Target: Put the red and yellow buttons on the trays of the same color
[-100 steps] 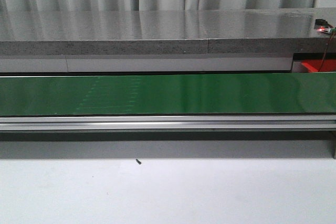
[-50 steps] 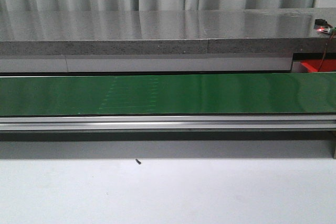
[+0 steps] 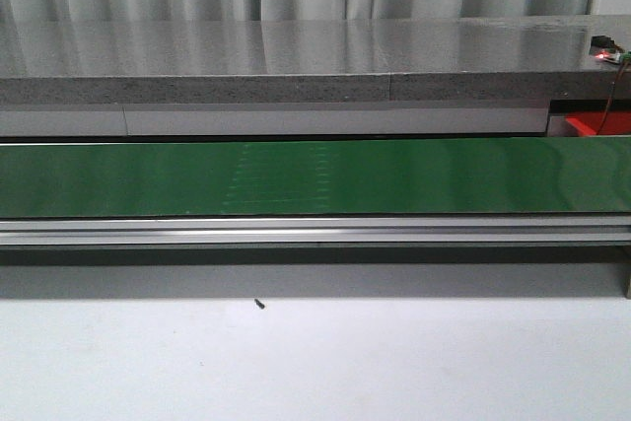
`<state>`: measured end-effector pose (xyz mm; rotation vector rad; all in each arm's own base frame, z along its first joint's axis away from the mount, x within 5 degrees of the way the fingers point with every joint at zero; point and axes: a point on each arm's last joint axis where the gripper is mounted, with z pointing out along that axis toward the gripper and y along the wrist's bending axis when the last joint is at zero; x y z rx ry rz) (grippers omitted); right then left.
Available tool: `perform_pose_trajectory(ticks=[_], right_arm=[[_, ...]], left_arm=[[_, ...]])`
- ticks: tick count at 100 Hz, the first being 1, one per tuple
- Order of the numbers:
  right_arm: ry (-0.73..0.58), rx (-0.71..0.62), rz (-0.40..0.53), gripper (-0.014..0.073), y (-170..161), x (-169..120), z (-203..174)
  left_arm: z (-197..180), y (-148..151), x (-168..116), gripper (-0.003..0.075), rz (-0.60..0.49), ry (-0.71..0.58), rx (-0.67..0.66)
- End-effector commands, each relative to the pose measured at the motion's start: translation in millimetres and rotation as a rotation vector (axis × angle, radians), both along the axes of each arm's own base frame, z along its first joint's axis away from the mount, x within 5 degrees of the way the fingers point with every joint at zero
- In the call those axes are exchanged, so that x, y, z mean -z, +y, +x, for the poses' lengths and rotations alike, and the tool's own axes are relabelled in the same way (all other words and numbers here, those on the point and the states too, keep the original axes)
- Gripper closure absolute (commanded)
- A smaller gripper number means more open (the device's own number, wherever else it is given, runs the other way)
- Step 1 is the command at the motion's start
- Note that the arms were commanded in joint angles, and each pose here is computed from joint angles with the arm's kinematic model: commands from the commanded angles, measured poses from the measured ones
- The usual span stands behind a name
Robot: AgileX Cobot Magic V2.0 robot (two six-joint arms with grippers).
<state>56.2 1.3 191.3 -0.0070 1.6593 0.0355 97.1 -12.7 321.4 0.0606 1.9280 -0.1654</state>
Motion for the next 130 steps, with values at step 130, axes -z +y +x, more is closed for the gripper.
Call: perform_pose_trajectory(ticks=[130], right_arm=[[-0.132, -0.003, -0.006, 0.0663, 0.3, -14.5, -1.4]], left_arm=[[0.4, 6.5, -14.1, 0.074, 0.049, -0.213, -0.068]])
